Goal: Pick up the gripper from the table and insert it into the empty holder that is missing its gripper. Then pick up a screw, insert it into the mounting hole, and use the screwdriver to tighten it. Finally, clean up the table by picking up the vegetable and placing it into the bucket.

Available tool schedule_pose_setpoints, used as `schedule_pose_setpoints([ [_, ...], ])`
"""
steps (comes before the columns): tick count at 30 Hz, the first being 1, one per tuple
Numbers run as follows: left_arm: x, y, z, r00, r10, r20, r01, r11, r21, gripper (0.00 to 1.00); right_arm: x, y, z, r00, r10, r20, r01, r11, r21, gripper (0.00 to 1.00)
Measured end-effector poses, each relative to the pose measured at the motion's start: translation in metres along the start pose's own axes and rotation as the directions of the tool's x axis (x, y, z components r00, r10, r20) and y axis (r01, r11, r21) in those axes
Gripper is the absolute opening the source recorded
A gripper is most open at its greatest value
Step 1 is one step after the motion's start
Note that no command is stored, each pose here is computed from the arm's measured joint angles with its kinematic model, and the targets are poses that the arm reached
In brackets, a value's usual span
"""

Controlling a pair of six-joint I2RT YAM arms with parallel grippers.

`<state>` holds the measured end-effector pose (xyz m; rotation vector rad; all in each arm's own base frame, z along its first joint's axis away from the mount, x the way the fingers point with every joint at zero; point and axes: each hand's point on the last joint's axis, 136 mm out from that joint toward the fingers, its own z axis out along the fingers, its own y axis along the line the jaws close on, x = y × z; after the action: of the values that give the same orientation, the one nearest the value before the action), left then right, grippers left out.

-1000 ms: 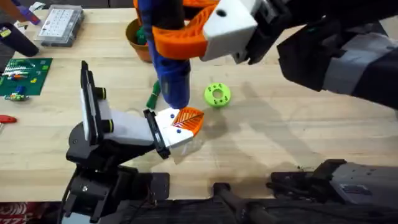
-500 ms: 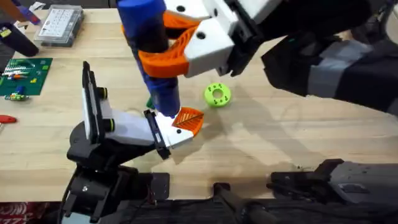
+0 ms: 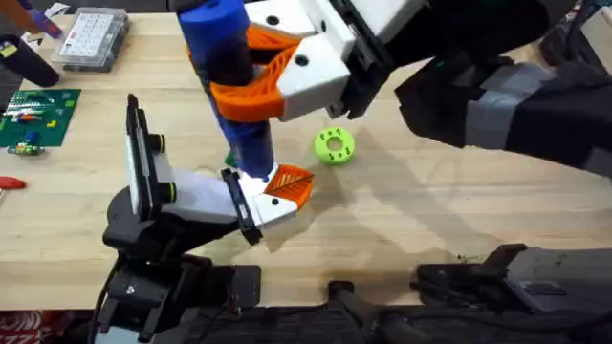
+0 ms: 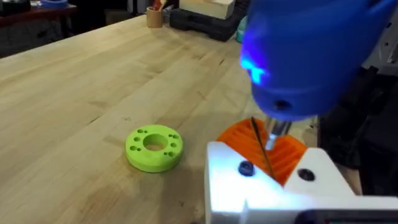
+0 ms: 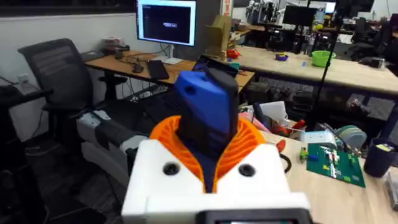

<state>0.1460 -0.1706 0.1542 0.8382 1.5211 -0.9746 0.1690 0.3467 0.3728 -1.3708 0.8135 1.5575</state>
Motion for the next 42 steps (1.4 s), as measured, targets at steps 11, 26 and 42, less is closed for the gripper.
schedule_pose_setpoints([
  [11,0.0,0.0,0.0,1.0,0.0,0.0,0.0,1.0,0.0,0.01,0.02,-0.015,0.0,0.998,0.057,-0.008,-0.057,0.998,0.024,0.046],
  [26,0.0,0.0,0.0,1.0,0.0,0.0,0.0,1.0,0.0,0.01,0.019,-0.015,0.0,0.996,0.09,-0.004,-0.09,0.996,0.022,0.046],
  [42,0.0,0.0,0.0,1.0,0.0,0.0,0.0,1.0,0.0,0.01,0.019,-0.015,-0.002,0.998,0.061,-0.007,-0.061,0.998,0.023,0.046],
])
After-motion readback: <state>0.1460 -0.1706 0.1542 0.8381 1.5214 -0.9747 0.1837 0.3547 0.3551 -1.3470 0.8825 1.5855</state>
